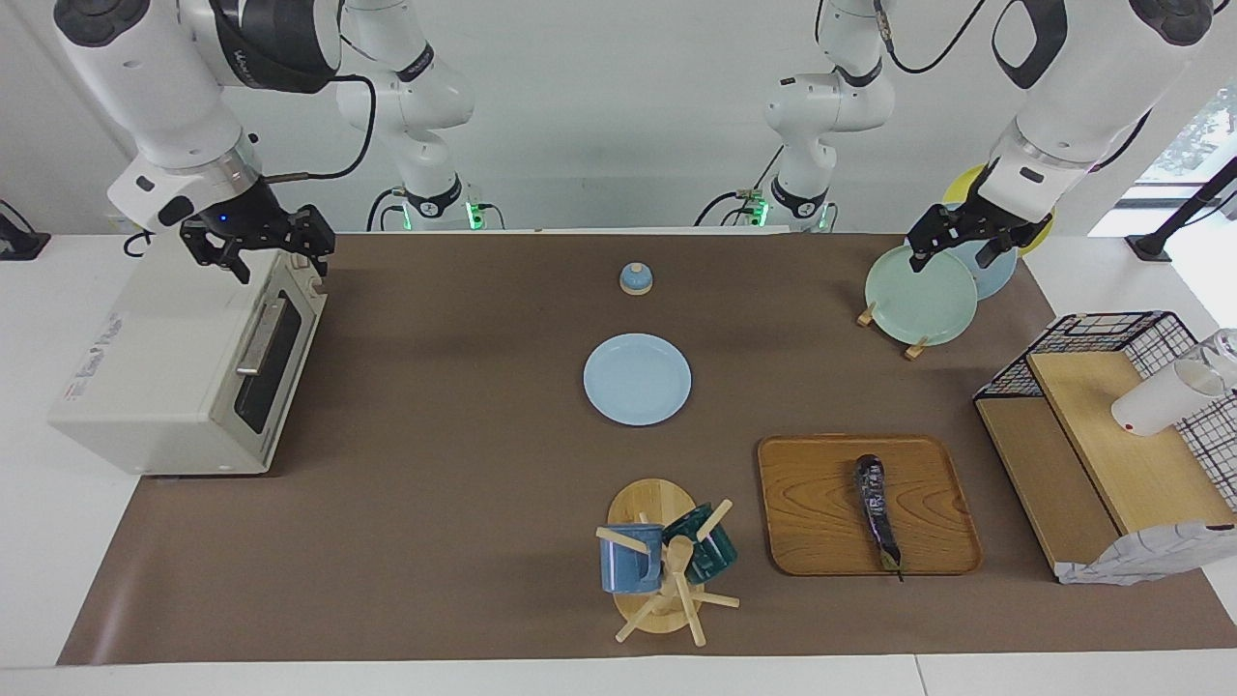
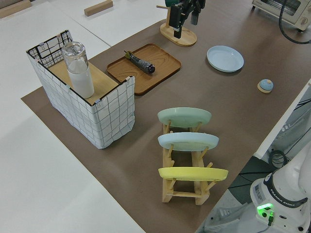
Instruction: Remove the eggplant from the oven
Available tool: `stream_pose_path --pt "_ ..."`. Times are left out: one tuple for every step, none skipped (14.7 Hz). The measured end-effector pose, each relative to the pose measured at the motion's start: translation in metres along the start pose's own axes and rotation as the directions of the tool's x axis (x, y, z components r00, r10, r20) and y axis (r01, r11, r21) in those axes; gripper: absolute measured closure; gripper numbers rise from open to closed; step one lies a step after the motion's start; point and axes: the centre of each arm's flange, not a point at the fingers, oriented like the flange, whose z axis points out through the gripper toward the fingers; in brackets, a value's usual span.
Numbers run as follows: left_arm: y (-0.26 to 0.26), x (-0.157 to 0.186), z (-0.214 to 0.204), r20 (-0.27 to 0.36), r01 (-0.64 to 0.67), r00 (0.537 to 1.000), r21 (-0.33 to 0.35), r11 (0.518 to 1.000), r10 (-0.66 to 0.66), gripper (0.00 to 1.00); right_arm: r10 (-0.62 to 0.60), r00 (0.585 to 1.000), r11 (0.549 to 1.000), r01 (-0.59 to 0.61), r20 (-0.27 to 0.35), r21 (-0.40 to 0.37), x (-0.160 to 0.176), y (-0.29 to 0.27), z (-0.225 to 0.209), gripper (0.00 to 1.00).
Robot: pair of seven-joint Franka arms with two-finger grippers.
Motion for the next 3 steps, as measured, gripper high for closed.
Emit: stream_pose_path --pt "0.0000 -0.0008 -0.0021 -0.004 0.000 1.000 0.000 1.000 0.000 0.00 0.001 1.000 1.000 -0.001 -0.001 0.000 -0.0003 0.0007 -0.0003 0.00" --pt "0.0000 -0.0010 -0.0029 -0.006 0.000 1.000 0.000 1.000 0.000 0.00 0.005 1.000 1.000 -0.005 0.000 0.000 -0.0006 0.0023 -0.0001 0.00" --pt "-0.0001 -0.0010 -0.0029 -0.005 0.000 1.000 0.000 1.000 0.000 0.00 0.009 1.000 1.000 -0.009 0.000 0.001 -0.0010 0.0046 0.0000 0.00"
